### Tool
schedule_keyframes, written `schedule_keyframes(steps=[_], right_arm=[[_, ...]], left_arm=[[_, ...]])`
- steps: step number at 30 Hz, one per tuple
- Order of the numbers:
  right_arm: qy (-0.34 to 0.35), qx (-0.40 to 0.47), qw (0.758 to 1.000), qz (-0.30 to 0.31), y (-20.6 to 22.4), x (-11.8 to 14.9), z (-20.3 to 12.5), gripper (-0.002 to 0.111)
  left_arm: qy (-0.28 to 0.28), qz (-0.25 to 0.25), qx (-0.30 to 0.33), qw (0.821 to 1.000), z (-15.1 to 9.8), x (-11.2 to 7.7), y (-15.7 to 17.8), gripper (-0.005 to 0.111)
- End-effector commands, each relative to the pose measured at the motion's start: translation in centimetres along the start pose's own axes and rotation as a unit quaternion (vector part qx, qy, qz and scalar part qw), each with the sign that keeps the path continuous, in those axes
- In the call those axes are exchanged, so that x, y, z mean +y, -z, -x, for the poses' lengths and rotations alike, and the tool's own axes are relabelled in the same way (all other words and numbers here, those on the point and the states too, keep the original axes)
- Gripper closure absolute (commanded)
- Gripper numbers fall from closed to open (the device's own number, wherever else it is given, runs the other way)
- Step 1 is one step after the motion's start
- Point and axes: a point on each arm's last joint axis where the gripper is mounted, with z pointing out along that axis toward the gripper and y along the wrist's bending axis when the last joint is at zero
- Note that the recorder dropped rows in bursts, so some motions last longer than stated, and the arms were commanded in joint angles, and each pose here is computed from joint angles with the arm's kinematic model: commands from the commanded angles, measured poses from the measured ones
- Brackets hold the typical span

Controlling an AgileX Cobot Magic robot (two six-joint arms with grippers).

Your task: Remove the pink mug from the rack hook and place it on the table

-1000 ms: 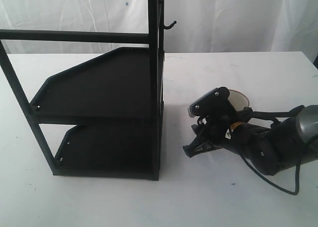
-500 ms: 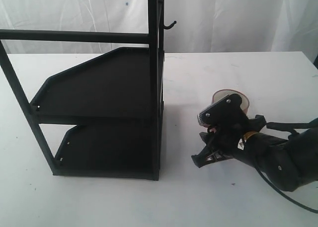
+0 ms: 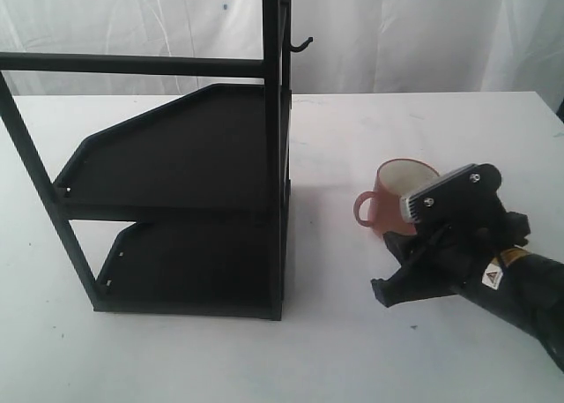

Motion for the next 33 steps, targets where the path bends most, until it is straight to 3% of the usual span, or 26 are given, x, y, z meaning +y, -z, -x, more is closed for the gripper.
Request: schedule_keyframes(steps=[1,6,11,12,20,33], right_arm=[[-0.010,-0.019,1.000,0.001,2.8,-0.2,0.9,0.067],[-0.048,-0.095,0.994,-0.005,7.4,-0.8,3.6,0.070],[-0.074,-0.182,0.981,0.000,12.8,-1.1,5.1,0.106],[-0.080,-0.188,0.979,0.003,13.5,-1.1,5.1,0.108],[-0.105,-0.240,0.965,0.027,18.3,-0.9,4.5,0.108],[-0.103,-0.289,0.951,0.032,20.8,-0.9,4.1,0.108]], left_arm=[[0.002,0.001,0.001,1.000,-0.2,0.0,0.0,0.107],[0.002,0.001,0.001,1.000,-0.2,0.0,0.0,0.107],[0.002,0.001,0.001,1.000,-0.2,0.0,0.0,0.107],[0.002,0.001,0.001,1.000,-0.2,0.0,0.0,0.107],[0.002,0.001,0.001,1.000,-0.2,0.0,0.0,0.107],[0.002,0.001,0.001,1.000,-0.2,0.0,0.0,0.107]])
